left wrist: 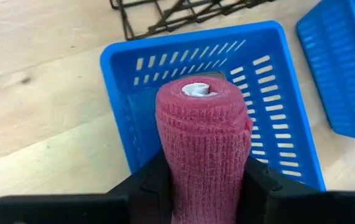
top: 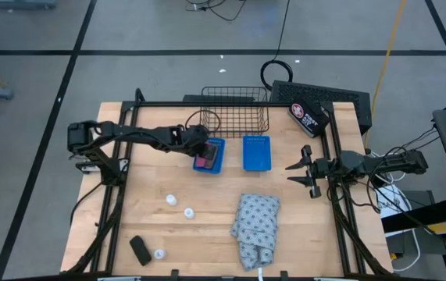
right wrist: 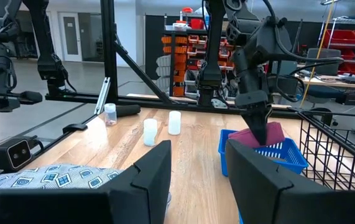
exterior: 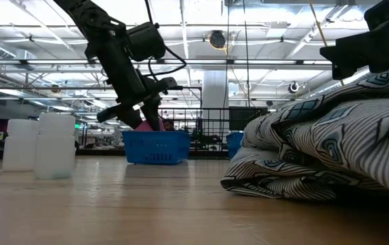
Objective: Pick & Place Medicine items
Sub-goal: Put the pink bandage into the left blue bin
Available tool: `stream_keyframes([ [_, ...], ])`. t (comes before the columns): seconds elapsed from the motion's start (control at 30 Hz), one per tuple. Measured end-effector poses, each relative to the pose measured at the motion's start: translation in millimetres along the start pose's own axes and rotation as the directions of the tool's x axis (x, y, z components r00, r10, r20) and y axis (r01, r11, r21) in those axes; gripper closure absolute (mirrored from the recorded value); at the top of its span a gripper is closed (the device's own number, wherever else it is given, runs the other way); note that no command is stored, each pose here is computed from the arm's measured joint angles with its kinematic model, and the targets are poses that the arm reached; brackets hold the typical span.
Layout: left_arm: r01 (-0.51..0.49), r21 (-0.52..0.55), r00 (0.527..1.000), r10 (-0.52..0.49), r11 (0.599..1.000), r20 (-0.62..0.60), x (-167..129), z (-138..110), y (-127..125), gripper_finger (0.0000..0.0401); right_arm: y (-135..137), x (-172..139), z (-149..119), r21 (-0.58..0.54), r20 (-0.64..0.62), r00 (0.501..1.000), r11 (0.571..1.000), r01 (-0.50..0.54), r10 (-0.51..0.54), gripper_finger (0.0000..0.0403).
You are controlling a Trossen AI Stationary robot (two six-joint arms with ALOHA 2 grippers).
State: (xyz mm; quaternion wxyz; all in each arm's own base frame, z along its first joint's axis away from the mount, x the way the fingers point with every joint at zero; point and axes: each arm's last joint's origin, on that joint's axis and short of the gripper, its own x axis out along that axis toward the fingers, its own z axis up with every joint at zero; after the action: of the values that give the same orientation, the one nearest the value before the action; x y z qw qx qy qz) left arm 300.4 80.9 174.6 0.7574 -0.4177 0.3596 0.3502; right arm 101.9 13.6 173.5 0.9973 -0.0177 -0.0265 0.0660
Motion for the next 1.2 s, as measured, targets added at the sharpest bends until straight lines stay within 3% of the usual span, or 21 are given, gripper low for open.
stream_keyframes([
  [0.13, -0.041, -0.018, 0.999, 0.041, 0.999, 0.023, -0.2, -0.3, 2.1, 0.0281, 0.0, 0.0, 0.0, 0.0, 0.0, 1.0, 1.0, 0.0, 0.0, 0.0264],
  [0.73, -0.012, -0.044, 1.0, 0.013, 0.999, 0.015, -0.5, -2.9, -1.9, 0.0276, 0.0, 0.0, -0.2, 0.0, -0.001, 1.0, 1.0, 0.0, 0.0, 0.0264],
  [1.2, 0.006, -0.03, 1.0, -0.006, 1.0, 0.001, -0.8, -3.2, -2.9, 0.016, 0.0, 0.0, 0.0, 0.0, 0.0, 1.0, 1.0, 0.0, 0.0, 0.0264],
])
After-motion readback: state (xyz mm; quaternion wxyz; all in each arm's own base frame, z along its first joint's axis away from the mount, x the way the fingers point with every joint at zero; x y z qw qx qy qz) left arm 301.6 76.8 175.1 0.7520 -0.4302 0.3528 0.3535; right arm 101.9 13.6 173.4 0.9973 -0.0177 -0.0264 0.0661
